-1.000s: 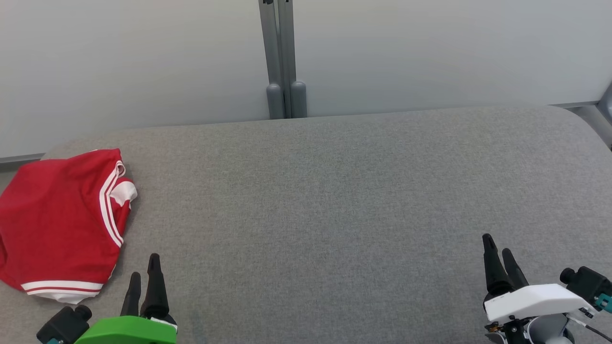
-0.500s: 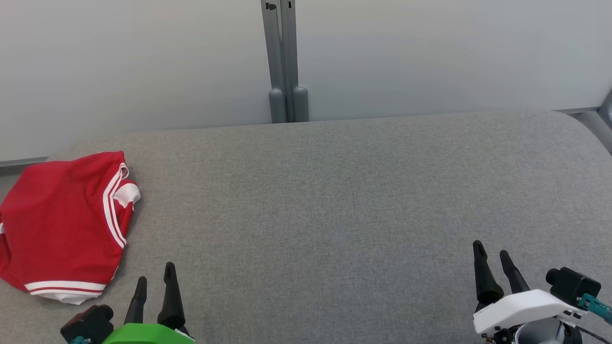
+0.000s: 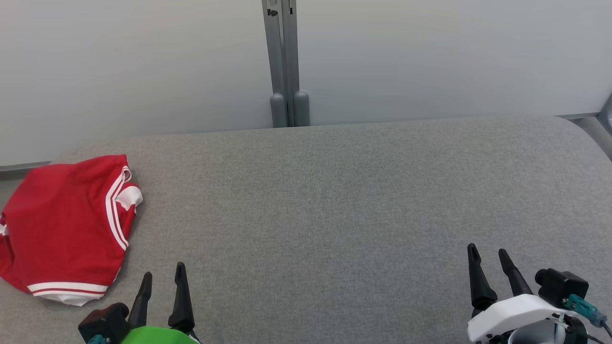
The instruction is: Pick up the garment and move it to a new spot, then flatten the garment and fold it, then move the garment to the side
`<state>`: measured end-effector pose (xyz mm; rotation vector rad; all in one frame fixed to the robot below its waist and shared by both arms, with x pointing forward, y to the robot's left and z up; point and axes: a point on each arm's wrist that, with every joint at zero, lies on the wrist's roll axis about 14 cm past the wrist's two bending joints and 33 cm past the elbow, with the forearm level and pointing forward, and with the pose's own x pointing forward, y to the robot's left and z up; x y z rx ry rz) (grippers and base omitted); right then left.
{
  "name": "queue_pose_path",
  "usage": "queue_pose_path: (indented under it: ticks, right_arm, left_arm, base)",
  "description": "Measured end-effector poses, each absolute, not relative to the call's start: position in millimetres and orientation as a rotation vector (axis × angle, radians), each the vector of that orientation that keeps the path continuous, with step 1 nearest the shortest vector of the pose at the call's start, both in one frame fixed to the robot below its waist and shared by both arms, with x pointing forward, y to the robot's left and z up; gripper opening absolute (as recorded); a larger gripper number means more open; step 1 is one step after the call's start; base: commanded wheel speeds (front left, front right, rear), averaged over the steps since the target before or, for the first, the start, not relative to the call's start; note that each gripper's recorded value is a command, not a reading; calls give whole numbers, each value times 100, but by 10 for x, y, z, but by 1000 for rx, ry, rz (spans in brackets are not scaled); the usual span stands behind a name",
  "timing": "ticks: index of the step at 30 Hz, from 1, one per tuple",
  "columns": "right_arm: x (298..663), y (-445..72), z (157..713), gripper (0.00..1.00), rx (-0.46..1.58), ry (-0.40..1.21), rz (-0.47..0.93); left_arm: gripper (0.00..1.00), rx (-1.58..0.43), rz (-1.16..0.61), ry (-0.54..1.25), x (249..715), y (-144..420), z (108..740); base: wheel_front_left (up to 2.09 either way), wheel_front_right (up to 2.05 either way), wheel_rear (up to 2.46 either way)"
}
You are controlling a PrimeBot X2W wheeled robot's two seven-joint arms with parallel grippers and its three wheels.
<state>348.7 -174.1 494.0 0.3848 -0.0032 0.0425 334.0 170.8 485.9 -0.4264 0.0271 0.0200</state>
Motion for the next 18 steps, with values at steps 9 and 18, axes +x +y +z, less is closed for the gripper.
queue_pose_path:
  ticks: [9, 18]
  right_arm:
    - [3441, -1710, 4910, 100, 303, -3, 58]
    - [3419, -1672, 4915, 100, 221, -12, 79]
  left_arm:
    - [100, -360, 5, 8, 3291, 1684, 4878]
    - [100, -300, -20, -11, 3274, 1638, 4908]
  base:
    - [0, 0, 0]
    - [0, 0, 0]
